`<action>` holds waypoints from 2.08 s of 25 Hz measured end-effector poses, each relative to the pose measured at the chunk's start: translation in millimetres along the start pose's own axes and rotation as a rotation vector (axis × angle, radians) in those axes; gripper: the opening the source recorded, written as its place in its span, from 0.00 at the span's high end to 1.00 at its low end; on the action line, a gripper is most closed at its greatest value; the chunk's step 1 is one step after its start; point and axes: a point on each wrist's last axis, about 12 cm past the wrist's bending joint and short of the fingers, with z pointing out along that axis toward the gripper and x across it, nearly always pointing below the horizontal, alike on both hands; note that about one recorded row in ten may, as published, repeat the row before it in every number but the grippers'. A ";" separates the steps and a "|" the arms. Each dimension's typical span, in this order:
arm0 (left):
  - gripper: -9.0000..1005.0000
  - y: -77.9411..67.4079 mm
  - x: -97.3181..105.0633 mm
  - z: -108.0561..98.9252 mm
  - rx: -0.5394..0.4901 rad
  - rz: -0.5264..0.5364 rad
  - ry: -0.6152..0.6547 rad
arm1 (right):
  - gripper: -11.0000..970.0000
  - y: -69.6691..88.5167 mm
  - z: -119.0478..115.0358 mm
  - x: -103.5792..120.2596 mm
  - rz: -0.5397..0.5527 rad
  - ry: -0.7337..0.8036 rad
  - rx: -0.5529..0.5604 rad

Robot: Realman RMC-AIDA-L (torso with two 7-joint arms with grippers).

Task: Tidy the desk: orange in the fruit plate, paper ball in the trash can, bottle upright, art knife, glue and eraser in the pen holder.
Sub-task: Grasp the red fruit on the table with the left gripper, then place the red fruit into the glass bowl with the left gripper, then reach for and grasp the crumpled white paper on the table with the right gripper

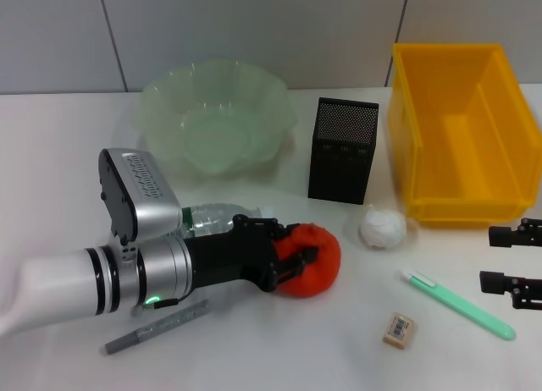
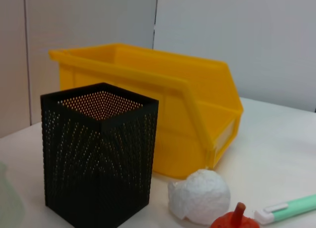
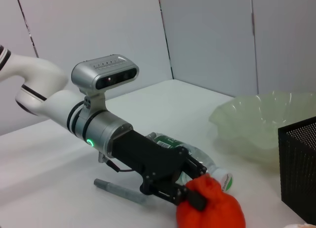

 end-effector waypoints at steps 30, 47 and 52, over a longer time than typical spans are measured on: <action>0.93 102.8 -95.0 -16.8 -0.441 -0.091 -0.177 | 0.28 5.1 11.0 1.9 0.012 -0.018 -0.030; 0.55 108.9 -92.2 -9.4 -0.532 -0.135 -0.148 | 0.28 4.6 18.9 0.3 0.003 -0.028 -0.042; 0.30 100.0 -88.8 -17.2 -0.432 -0.131 -0.187 | 0.28 1.4 12.1 -10.8 0.016 -0.005 -0.015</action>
